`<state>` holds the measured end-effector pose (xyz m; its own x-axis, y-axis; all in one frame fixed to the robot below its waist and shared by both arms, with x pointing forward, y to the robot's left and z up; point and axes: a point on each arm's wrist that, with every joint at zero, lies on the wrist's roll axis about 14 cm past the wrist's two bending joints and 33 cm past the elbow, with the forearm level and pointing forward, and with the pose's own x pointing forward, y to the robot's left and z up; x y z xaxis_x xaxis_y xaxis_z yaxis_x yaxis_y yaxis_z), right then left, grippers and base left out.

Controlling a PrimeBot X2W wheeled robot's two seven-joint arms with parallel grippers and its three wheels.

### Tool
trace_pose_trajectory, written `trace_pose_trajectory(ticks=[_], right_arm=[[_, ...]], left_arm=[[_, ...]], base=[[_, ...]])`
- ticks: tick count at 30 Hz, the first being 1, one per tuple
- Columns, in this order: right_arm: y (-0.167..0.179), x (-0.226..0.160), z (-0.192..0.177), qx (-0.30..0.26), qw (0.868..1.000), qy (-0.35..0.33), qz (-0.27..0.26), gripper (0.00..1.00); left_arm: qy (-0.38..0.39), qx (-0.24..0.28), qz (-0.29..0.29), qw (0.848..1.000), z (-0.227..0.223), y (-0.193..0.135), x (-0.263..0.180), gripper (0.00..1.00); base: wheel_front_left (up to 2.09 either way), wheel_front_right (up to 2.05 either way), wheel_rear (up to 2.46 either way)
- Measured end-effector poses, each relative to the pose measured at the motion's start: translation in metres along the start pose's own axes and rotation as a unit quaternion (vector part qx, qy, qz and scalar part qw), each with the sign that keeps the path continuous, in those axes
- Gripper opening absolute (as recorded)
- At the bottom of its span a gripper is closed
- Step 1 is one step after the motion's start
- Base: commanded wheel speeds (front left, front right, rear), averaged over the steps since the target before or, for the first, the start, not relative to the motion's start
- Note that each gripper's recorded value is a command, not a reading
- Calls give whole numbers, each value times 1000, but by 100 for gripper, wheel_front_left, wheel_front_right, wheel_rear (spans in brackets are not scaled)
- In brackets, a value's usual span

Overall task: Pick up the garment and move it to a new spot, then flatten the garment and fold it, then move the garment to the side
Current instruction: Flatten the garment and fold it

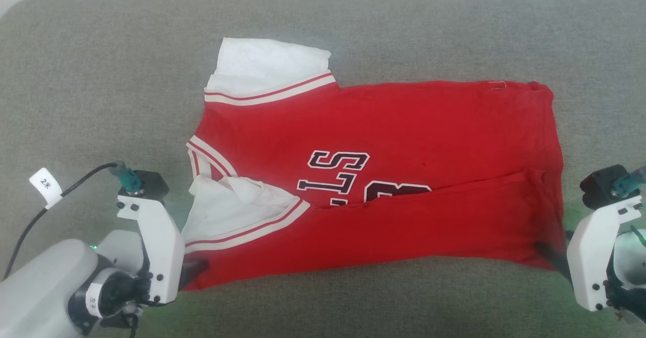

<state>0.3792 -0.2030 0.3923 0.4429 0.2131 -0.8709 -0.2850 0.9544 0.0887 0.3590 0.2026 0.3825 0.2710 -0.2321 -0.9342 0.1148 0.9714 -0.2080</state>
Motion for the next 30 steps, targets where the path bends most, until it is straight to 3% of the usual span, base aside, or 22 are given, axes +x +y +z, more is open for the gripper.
trace_pose_trajectory(ticks=[10,16,23,28,30], right_arm=[[-8,-20,26,7,996,-86,-18,100],[-16,-41,67,4,979,-201,-39,100],[-29,-76,124,9,918,-386,-85,100],[-38,-90,141,9,875,-471,-114,100],[-42,-91,142,10,864,-489,-124,100]], left_arm=[[-62,41,25,997,48,8,-34,100],[-114,83,36,989,98,4,-49,100],[-164,121,42,978,166,1,-47,100],[-184,143,45,971,210,2,-34,100],[-186,150,46,970,224,1,-25,100]], base=[[0,0,0],[0,0,0],[0,0,0],[0,0,0],[0,0,0]])
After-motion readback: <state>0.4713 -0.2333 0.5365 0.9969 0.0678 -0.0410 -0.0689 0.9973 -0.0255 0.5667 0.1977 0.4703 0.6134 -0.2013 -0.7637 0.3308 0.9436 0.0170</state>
